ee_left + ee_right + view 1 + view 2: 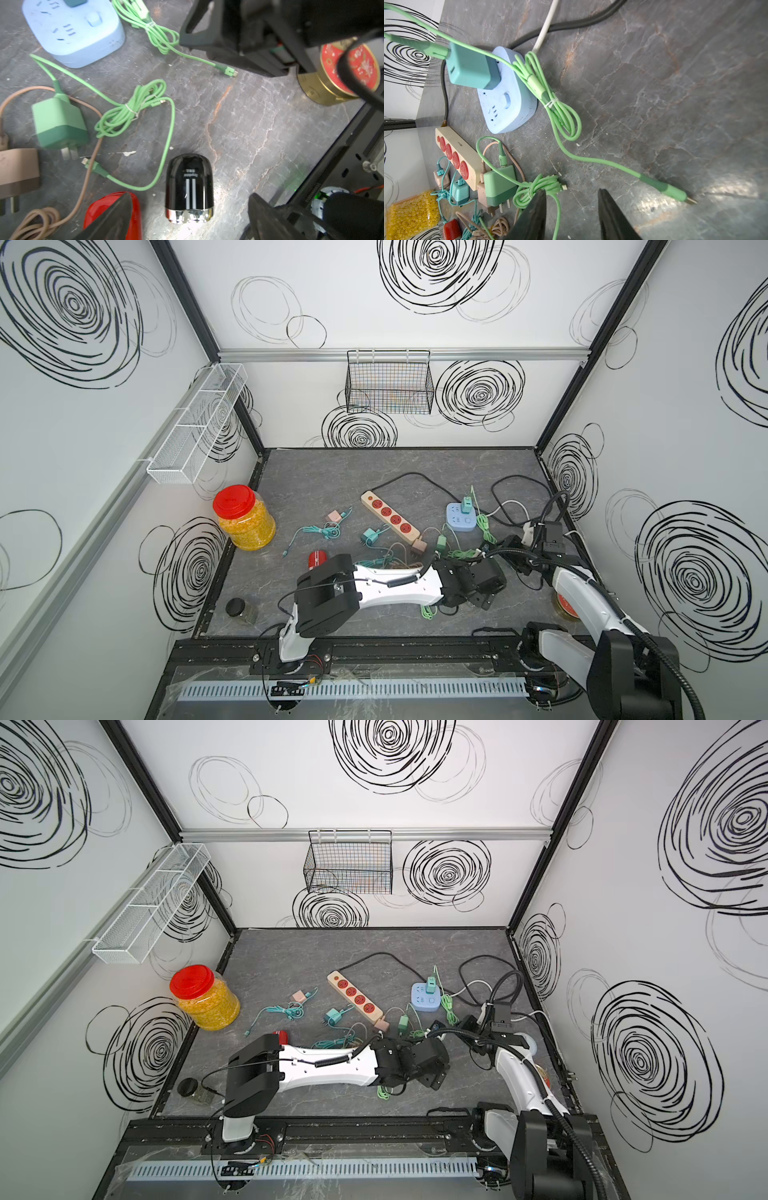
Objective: Unplug the electric shaver
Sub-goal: Place the electric shaver at the center of the board, then pick up the socket from the center of the board.
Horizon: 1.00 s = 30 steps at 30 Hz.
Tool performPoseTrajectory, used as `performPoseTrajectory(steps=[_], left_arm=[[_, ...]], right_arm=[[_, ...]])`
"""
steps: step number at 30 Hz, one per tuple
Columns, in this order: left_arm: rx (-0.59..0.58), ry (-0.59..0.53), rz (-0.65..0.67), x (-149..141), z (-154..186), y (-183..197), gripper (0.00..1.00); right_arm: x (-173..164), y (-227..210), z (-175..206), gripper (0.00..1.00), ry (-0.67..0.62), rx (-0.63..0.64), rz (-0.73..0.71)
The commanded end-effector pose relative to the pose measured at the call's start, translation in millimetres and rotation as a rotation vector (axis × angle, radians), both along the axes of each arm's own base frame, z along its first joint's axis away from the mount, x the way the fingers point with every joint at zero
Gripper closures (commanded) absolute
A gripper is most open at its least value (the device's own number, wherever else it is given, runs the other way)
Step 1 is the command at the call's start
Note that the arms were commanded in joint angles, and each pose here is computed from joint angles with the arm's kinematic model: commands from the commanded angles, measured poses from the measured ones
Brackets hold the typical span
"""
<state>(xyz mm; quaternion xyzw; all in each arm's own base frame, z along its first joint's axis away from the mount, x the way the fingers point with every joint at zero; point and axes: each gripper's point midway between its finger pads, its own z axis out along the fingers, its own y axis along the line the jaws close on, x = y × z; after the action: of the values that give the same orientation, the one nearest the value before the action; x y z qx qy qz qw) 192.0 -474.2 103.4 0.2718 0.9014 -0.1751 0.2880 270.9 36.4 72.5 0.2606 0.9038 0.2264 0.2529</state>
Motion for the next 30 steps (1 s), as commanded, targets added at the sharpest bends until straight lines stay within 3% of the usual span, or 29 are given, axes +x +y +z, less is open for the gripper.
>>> performPoseTrajectory(steps=[1, 11, 27, 30], left_arm=[[-0.050, -0.007, 0.019, 15.4, 17.0, 6.3, 0.11], [-0.127, 0.010, 0.105, 63.6, 33.8, 37.2, 0.19], [-0.174, 0.013, 0.280, 168.2, 48.9, 104.1, 0.31], [-0.158, 0.016, 0.297, 184.2, 44.1, 105.0, 0.41]], right_arm=[[-4.2, -0.6, 5.1, 0.55, 0.017, -0.019, 0.007], [1.6, 1.0, 22.8, 0.55, -0.017, -0.040, 0.022], [26.1, 32.8, 67.6, 0.54, -0.117, -0.164, 0.149], [33.8, 41.5, 70.1, 0.54, -0.111, -0.184, 0.167]])
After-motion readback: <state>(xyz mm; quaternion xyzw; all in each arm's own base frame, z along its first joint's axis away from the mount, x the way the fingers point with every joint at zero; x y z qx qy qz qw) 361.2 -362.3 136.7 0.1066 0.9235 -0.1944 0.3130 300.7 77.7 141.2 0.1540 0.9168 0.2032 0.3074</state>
